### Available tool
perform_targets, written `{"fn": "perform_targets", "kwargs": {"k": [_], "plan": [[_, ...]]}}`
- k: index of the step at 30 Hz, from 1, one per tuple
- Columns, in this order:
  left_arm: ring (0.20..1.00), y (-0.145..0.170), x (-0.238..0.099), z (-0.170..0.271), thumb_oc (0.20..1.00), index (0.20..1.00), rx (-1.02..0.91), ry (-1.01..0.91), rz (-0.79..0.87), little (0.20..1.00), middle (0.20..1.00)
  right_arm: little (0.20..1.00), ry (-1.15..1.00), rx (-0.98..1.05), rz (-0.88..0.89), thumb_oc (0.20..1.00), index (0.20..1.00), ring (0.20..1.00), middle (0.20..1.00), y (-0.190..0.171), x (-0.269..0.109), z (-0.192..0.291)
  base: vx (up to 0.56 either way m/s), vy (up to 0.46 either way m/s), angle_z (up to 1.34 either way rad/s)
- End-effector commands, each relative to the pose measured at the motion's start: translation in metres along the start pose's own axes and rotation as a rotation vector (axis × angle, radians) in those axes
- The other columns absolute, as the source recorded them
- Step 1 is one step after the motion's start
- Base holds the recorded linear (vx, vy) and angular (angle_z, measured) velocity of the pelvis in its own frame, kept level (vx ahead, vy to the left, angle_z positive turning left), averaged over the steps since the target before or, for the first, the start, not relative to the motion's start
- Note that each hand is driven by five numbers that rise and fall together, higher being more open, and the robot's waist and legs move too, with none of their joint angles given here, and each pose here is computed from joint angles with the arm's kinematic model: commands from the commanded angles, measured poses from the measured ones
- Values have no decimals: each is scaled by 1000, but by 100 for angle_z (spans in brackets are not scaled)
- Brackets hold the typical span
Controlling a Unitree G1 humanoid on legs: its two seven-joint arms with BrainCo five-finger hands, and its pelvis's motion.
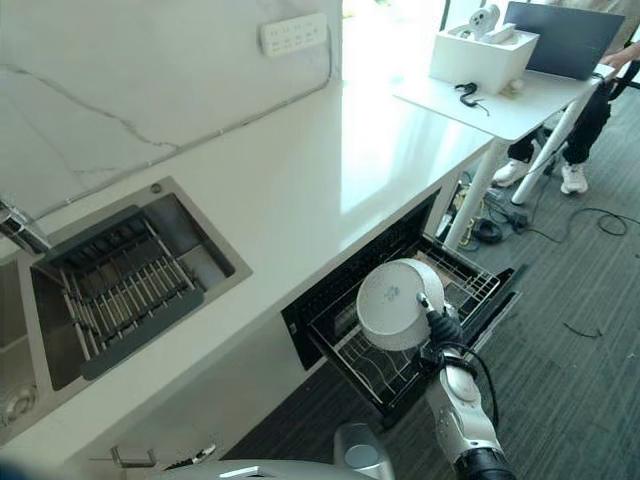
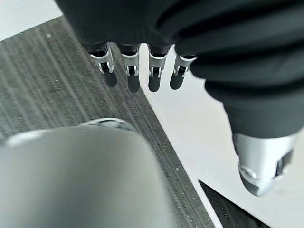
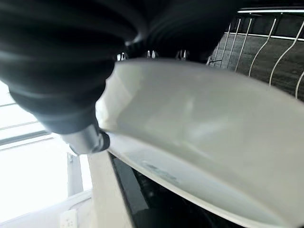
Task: Place the dishes in the dishwasher.
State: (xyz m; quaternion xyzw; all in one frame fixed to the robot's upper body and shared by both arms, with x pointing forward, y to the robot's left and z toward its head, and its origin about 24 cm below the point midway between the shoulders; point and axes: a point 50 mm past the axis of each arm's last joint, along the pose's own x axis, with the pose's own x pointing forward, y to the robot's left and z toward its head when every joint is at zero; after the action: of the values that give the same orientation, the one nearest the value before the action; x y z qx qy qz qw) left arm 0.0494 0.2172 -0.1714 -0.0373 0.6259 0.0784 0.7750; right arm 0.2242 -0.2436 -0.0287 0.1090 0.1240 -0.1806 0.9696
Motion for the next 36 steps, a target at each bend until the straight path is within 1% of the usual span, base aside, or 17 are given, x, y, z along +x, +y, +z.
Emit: {"fn": "perform_targets", "kwargs": {"k": [1,10,15,16,19,22,23,26,31,32,34,36], "plan": [[1000,15,-2,6,1000,1000,55,-4,30,1000,1000,200,-187,-2,59,200,200,200,200,26,17,36,-21,-60,20],[1000,19,-3,7,1000,1000,95,4,20,1000,1000,200,-156,-122,-104,200,200,200,200,2,44,50,5,-34,12],[1000,15,-2,8,1000,1000,96,1,-7,1000,1000,200,-130,-237,-228,200,200,200,200,-14,54,55,-8,47,7],[1000,12,-1,9,1000,1000,94,-1,-22,1000,1000,200,-127,-310,-298,200,200,200,200,-21,56,56,-7,66,4],[1000,8,-1,12,1000,1000,92,-6,-34,1000,1000,200,-141,-402,-374,200,200,200,200,-30,57,59,-8,58,6],[1000,4,0,13,1000,1000,79,-9,-43,1000,1000,200,-167,-545,-470,200,200,200,200,-40,57,63,9,45,8],[1000,3,0,12,1000,1000,72,-6,-47,1000,1000,200,-178,-623,-511,200,200,200,200,-45,57,66,15,46,11],[1000,1,0,13,1000,1000,61,-5,-52,1000,1000,200,-194,-717,-570,200,200,200,200,-52,56,68,5,39,7],[1000,-1,0,14,1000,1000,35,-10,-66,1000,1000,200,-239,-875,-587,200,200,200,200,-53,57,72,-8,44,0],[1000,-2,0,15,1000,1000,29,-12,-66,1000,1000,200,-259,-934,-581,200,200,200,200,-51,59,75,-23,45,-1],[1000,-1,0,19,1000,1000,31,-20,-65,1000,1000,200,-282,-985,-568,200,200,200,200,-49,61,78,-50,32,-7],[1000,4,0,30,1000,1000,31,-46,-61,1000,1000,200,-340,-1077,-533,200,200,200,200,-41,67,89,-139,10,-8]]}}
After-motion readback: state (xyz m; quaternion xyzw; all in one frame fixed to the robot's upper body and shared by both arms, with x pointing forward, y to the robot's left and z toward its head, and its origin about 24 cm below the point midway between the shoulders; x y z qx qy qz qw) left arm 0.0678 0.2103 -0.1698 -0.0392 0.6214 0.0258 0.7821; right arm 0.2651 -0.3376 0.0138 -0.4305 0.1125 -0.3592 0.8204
